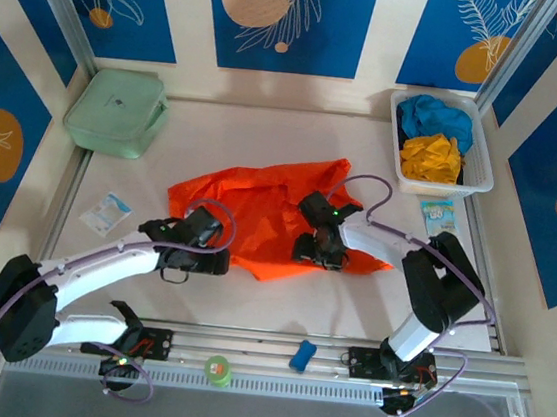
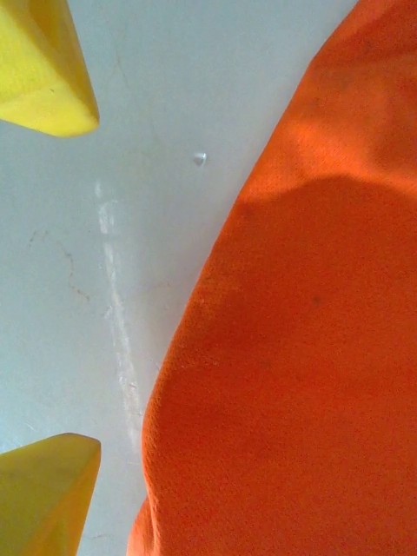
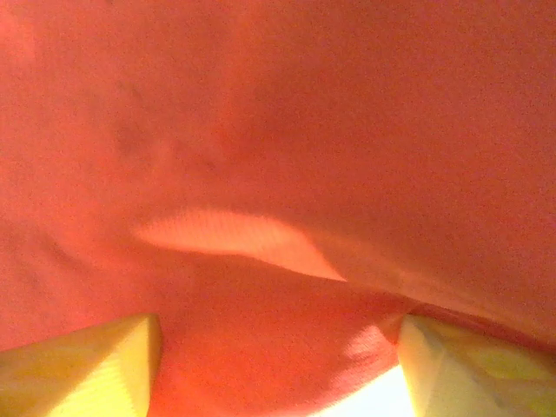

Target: Fold and stack the t-shirts

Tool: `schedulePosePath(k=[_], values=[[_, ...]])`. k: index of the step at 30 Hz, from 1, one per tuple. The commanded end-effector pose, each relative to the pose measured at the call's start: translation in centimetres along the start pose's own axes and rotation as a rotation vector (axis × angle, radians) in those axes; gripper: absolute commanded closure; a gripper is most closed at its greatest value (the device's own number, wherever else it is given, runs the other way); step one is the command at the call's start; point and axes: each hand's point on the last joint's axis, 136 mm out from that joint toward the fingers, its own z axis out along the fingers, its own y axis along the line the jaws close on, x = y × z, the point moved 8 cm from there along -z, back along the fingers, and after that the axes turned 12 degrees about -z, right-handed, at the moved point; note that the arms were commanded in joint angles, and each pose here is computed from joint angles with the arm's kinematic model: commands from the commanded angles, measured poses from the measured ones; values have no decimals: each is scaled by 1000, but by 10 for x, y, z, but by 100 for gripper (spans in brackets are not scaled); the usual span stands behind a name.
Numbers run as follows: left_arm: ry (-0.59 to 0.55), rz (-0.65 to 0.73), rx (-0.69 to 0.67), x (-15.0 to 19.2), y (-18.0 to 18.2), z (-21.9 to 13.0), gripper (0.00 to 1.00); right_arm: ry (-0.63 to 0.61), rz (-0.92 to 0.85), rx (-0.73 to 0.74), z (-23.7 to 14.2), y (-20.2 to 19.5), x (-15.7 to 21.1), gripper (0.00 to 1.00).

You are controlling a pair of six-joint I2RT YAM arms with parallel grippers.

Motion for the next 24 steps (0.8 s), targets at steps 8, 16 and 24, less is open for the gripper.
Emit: schedulePosePath(k=[8, 16, 24], values=[[-43, 15, -10, -13, -17, 30, 10, -2, -18, -3, 20, 13, -27, 50], [-110, 56, -100, -26, -16, 17, 79, -4, -24, 25, 11, 8, -25, 100], [-107, 179, -258, -44, -14, -63, 100, -48, -111, -30, -46, 9, -17, 100]])
